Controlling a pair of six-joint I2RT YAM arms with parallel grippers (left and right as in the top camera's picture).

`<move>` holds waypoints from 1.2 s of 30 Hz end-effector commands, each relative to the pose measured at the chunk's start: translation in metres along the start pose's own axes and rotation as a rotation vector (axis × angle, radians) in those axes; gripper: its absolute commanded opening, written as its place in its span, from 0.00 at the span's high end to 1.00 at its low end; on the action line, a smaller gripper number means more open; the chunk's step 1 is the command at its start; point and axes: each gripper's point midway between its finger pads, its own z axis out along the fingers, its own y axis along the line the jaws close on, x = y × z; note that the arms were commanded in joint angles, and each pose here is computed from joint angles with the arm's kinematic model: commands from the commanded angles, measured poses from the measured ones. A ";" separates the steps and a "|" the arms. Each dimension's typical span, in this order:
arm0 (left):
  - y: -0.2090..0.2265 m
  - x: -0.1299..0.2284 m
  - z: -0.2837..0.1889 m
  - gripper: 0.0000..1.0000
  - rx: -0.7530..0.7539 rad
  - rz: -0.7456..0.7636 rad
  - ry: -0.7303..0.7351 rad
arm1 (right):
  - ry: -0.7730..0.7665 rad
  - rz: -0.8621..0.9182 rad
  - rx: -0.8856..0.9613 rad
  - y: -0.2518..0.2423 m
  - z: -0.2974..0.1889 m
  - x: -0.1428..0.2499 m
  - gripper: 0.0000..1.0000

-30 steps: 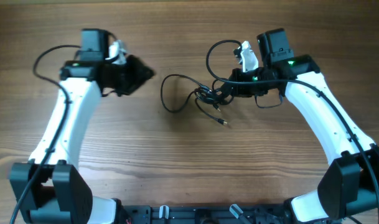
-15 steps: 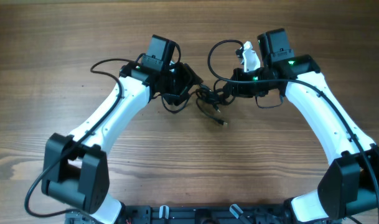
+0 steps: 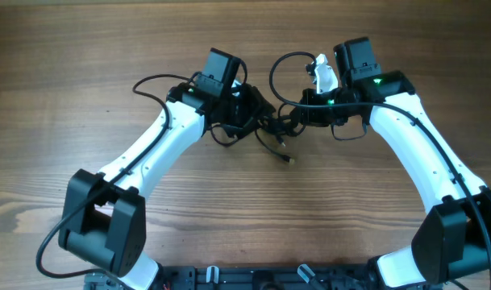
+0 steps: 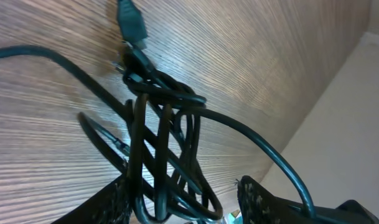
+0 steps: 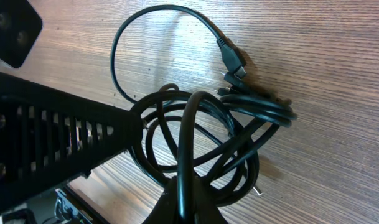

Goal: Untangle cables

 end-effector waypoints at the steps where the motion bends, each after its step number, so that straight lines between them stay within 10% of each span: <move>1: -0.006 0.003 0.009 0.46 0.010 0.043 0.017 | -0.026 -0.005 0.007 0.003 -0.009 -0.002 0.96; 13: -0.007 0.009 0.039 0.62 0.018 0.072 0.053 | -0.015 0.000 0.010 0.002 -0.009 0.001 0.96; 17: -0.006 0.001 0.036 0.96 0.023 0.066 0.039 | -0.011 0.002 0.011 0.002 -0.009 0.002 0.96; 24: -0.016 -0.012 0.010 0.96 0.111 0.215 0.051 | -0.011 -0.036 0.002 0.004 -0.008 0.002 0.96; 31: -0.024 0.009 -0.022 0.96 0.356 0.640 0.221 | -0.065 -0.162 0.018 0.003 -0.009 -0.012 0.47; 36: -0.008 -0.016 -0.032 0.96 0.341 0.779 0.144 | -0.103 -0.277 -0.130 0.032 -0.011 -0.020 0.44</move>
